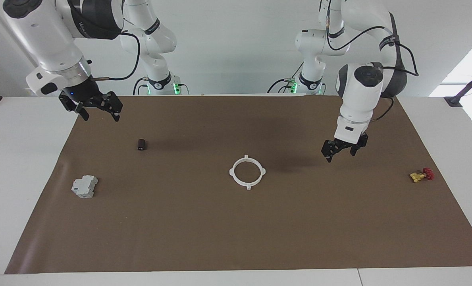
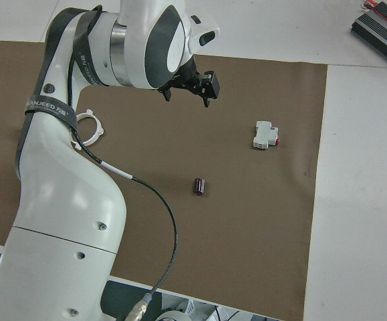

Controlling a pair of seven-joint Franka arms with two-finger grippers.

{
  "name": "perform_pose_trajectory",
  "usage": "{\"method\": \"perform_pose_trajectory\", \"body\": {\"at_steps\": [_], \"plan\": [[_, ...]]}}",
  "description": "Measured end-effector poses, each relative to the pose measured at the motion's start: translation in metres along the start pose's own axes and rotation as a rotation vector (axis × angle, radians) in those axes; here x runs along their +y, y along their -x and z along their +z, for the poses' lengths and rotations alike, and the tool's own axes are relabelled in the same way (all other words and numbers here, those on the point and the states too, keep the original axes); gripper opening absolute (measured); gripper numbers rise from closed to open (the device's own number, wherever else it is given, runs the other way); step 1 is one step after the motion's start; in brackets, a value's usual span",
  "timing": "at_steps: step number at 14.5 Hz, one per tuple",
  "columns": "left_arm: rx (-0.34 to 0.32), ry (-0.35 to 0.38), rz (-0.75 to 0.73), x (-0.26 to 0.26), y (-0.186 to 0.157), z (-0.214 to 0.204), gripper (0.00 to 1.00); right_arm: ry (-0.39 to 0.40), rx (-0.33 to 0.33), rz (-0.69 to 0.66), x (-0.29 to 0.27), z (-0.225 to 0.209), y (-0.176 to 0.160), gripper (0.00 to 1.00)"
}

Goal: Assemble drain pipe with both arms

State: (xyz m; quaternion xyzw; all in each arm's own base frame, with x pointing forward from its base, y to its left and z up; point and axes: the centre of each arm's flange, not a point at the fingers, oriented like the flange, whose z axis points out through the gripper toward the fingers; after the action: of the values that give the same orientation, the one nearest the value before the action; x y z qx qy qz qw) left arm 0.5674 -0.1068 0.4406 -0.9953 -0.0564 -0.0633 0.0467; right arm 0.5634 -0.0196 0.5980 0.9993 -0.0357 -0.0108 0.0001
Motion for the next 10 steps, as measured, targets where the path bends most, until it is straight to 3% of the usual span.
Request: {"method": "perform_pose_trajectory", "body": {"at_steps": [6,10], "plan": [[-0.056,0.075,0.035,-0.089,-0.003,-0.062,1.0,0.0,0.002,-0.003,-0.002,-0.001,0.0,1.0],[-0.083,0.112,0.041,-0.119,-0.016,-0.113,1.0,0.0,0.005,-0.005,-0.003,-0.002,0.0,1.0]]}}
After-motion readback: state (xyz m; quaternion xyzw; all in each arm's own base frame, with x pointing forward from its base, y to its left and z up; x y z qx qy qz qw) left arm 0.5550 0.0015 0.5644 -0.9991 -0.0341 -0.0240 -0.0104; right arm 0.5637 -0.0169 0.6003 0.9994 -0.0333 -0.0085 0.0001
